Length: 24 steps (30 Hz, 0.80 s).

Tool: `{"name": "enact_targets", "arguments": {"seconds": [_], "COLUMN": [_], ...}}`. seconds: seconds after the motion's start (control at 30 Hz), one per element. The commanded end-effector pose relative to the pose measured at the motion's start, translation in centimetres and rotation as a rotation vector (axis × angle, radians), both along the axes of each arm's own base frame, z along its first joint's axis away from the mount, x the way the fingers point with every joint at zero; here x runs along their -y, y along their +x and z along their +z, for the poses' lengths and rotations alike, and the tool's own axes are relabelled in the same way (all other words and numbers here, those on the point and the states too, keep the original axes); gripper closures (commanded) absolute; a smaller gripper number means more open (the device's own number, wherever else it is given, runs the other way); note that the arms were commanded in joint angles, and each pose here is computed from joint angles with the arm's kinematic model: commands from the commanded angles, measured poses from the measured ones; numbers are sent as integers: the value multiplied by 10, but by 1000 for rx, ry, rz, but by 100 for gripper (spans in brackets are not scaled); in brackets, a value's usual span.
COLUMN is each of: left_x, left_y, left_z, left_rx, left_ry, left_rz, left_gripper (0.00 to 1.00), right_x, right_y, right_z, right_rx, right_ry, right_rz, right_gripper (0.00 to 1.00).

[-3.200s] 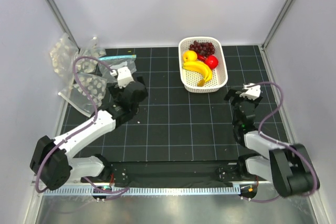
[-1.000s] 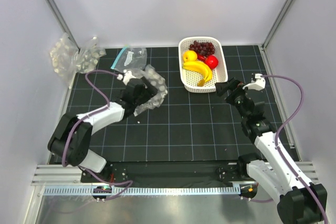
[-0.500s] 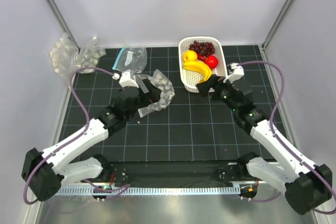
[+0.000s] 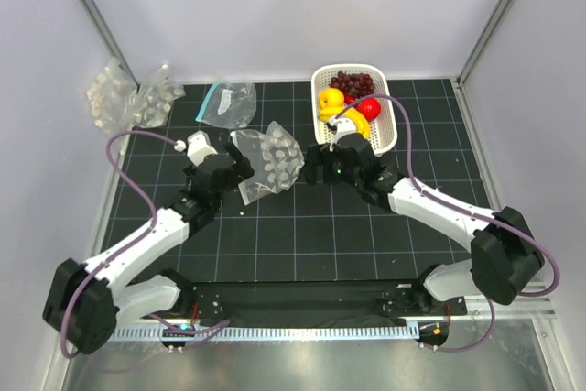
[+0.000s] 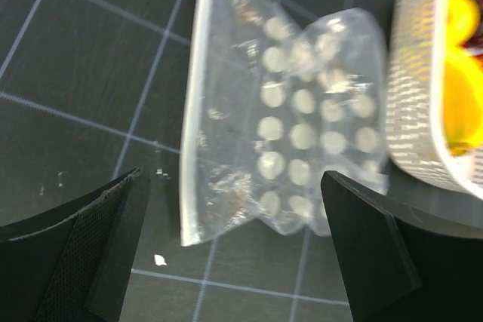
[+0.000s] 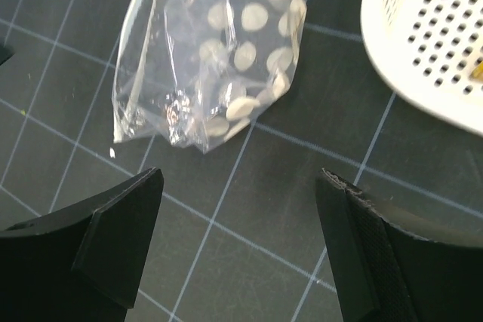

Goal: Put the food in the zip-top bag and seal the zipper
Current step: Pick up the zipper food storage bag at the center of the board.

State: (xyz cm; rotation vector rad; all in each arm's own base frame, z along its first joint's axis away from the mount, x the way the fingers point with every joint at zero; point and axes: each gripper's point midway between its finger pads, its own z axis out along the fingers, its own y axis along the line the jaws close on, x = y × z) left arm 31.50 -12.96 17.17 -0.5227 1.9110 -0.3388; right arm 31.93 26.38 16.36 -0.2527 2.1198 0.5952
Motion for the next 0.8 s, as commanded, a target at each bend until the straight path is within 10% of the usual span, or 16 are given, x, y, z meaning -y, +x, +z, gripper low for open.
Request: {"name": "enact_targets", "arguments": {"seconds": [0.0,0.3,0.77], "left_x": [-5,-6,28], "left_y": [18,37,57], "left_z": [-18,-67,-111], "left_rx": [-80,-228,-344], "left_ry": [-36,-176,-376], "left_rz": [45,2,-132], "left_gripper": [0,6,41], "right_x": [-15,16,29], "right_y": [-7,-25,-27], "right_z": [15,40,59], "right_rx": [42,153,207], "right_ry": [84,81,85], "right_rz": [45,-1,-39], "right_gripper": [12,16,24]}}
